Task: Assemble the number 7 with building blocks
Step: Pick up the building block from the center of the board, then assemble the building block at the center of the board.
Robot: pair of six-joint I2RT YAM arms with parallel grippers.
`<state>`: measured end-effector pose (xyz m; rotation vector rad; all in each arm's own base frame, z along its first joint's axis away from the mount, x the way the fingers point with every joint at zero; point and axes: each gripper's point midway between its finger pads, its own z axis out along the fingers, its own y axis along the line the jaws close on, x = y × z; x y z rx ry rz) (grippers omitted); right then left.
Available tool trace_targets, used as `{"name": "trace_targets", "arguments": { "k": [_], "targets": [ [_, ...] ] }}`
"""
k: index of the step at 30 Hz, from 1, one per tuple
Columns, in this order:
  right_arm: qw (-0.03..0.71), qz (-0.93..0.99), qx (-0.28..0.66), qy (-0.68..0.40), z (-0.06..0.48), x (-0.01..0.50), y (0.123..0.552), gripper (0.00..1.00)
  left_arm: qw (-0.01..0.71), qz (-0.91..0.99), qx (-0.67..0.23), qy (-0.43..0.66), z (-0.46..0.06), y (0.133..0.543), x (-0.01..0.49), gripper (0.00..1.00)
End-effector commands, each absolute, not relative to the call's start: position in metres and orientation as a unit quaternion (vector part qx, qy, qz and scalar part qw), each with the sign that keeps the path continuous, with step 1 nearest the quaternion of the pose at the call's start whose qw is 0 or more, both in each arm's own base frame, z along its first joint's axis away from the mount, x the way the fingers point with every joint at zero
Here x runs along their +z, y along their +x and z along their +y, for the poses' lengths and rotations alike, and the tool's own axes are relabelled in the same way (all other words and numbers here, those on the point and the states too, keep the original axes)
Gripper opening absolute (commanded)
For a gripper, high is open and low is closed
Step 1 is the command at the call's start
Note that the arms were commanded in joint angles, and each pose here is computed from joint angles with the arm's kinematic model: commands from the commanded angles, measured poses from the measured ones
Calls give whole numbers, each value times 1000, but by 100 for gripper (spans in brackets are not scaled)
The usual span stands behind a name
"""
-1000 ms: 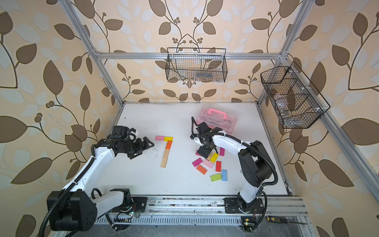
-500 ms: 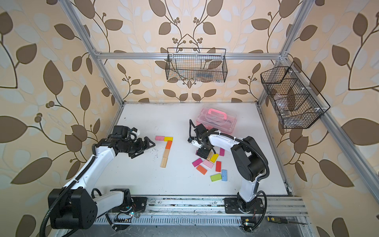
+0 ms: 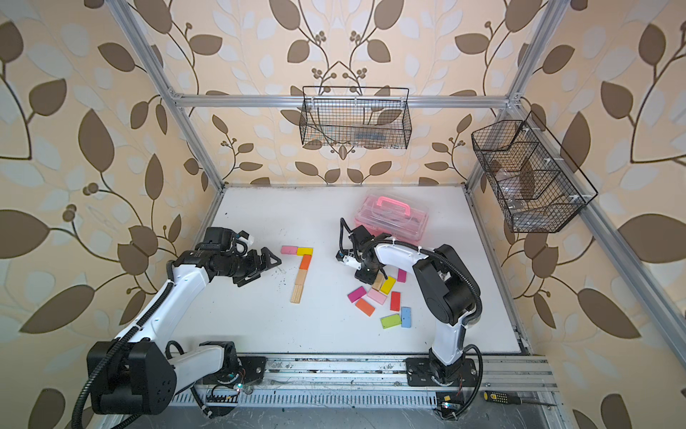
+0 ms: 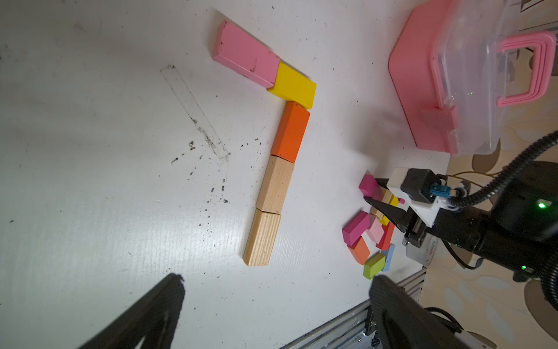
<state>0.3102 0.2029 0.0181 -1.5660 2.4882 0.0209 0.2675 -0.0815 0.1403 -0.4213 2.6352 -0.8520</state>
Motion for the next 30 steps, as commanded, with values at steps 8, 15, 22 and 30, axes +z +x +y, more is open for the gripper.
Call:
{"name": "trace_targets", "arguments": {
  "k": [8,15,22,30],
  "targets": [
    [157,797,54,-581,250,69,331,30,174,924,-312,-136,-85,267,142,99],
    [128,751,30,-647,287,66,351,30,181,924,-311,-134,-84,266,145,99],
    [125,743,24,-657,301,57,370,30,179,924,-311,-133,-84,267,145,99],
    [121,741,30,-660,315,43,381,30,177,924,-312,-134,-85,267,144,99]
  ]
}}
